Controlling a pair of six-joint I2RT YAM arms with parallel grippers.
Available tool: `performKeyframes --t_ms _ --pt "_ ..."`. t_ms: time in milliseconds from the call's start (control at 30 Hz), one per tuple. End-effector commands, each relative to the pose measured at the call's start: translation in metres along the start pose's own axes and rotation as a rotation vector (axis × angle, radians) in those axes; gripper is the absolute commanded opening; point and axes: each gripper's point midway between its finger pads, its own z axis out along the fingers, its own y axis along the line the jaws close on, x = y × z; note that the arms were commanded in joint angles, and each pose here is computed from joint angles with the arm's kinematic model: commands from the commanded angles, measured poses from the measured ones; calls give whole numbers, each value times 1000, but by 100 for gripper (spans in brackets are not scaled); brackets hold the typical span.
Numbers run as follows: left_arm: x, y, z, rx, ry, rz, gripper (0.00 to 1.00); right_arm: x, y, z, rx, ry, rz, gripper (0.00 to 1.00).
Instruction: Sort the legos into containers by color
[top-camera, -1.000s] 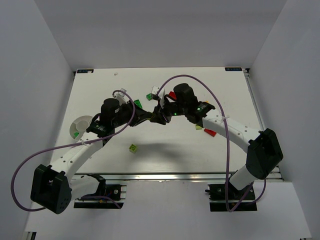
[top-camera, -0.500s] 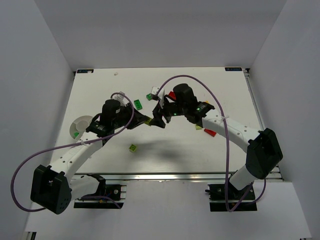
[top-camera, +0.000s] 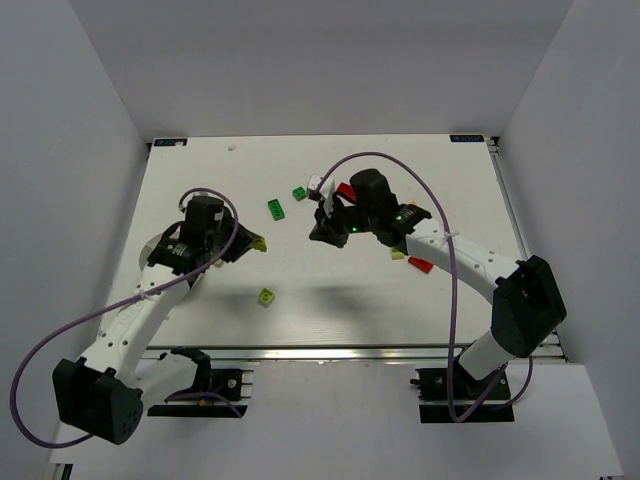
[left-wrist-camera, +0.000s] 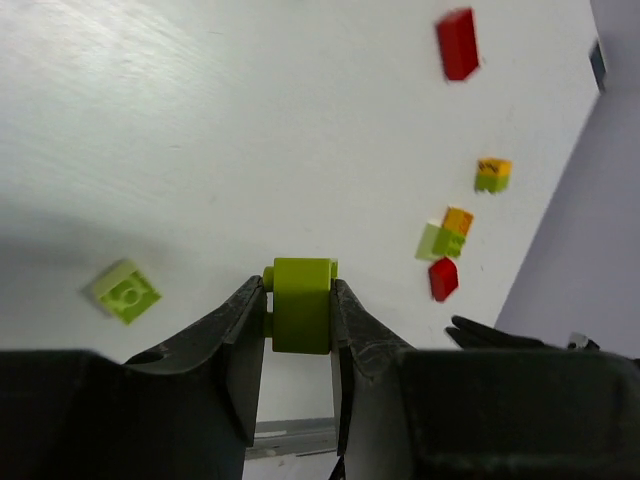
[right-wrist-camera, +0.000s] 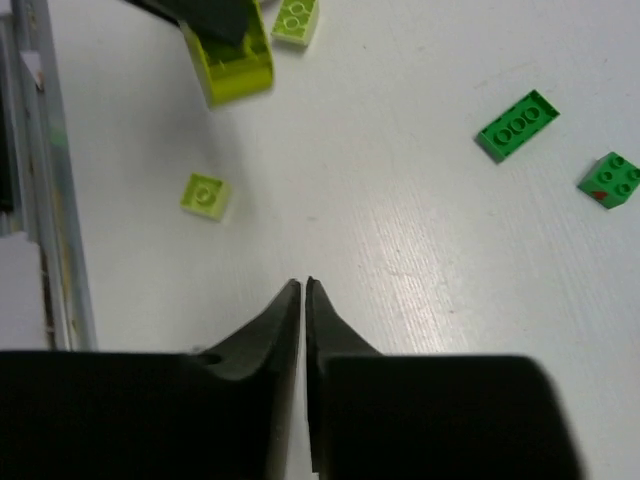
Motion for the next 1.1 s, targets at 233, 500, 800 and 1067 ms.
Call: performKeyframes --t_ms 233,500,800,1067 --pt "-26 73 -63 -418 -191 -179 0 4 -19 -8 66 16 53 1" --pt "-32 110 -88 -635 -231 -132 0 8 -22 -7 65 17 74 11" --pt "-64 135 -96 -802 -269 -42 0 9 -39 -14 94 10 85 43" --pt "-92 156 -96 -945 -269 27 0 11 -47 -18 112 11 80 68"
